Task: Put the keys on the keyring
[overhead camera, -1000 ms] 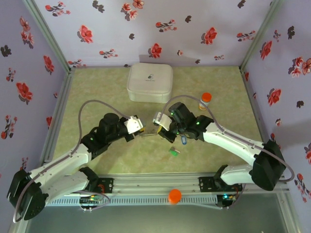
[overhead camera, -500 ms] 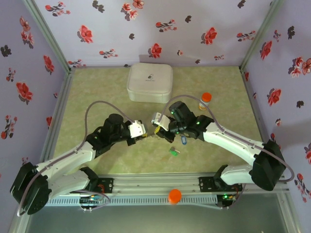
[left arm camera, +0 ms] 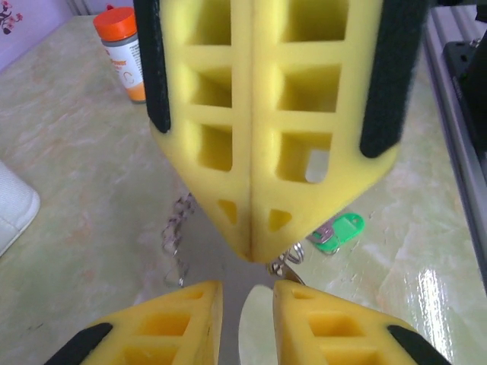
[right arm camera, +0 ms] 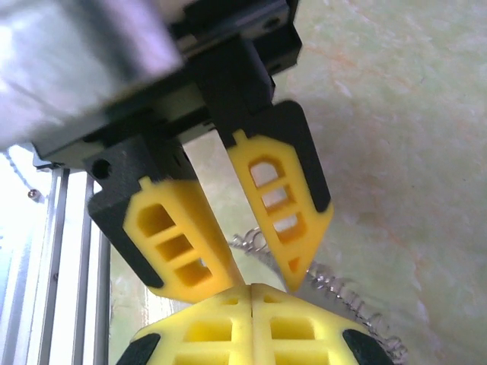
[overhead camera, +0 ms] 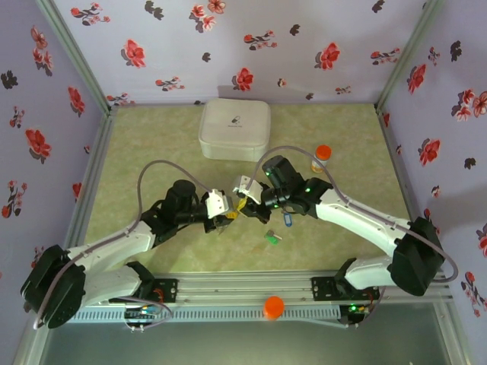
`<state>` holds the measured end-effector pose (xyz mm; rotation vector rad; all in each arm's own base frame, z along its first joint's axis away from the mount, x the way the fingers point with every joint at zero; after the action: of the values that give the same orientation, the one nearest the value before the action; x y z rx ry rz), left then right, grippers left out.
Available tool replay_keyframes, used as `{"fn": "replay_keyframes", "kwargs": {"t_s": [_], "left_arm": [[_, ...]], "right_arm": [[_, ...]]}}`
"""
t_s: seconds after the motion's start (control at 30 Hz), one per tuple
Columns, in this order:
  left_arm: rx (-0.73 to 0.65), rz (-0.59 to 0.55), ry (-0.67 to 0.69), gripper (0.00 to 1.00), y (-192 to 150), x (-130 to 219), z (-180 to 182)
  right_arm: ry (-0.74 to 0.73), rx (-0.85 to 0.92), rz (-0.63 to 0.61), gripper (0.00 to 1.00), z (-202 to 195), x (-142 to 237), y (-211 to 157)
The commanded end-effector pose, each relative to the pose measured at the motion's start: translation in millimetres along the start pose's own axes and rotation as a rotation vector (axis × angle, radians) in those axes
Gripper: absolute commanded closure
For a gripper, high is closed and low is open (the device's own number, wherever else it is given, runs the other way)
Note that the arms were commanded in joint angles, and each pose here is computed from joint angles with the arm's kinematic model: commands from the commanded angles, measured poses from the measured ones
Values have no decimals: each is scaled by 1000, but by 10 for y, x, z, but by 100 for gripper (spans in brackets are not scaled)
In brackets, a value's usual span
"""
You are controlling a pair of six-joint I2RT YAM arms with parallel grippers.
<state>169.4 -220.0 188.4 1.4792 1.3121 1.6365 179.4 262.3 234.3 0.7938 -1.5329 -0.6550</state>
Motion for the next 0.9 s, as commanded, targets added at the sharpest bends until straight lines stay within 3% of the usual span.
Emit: {"fn": "replay_keyframes", "kwargs": {"t_s": [0.0, 0.17, 0.87], "left_arm": [[41, -27, -60, 74, -4, -39, -50], [65, -10, -83, 78, -30, -63, -59], [48, -101, -48, 85, 31, 39, -48]], "right_arm": [[7, 35, -96, 100, -54, 58, 202], [6, 45, -137, 100, -52, 55, 254], [27, 64, -70, 100, 41, -40, 123]]}}
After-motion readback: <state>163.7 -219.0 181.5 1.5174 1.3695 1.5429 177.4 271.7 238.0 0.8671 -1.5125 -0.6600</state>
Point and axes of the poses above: each hand's point on the last joint's axis, 136 mm out from that joint toward the fingers, its own x axis back along the fingers, its own z axis along the line the jaws close on, y = z × x, the point moved 8 cm from there along x, back along the fingers, and after that the axes turned 14 degrees about x, right-handed, at the moved point
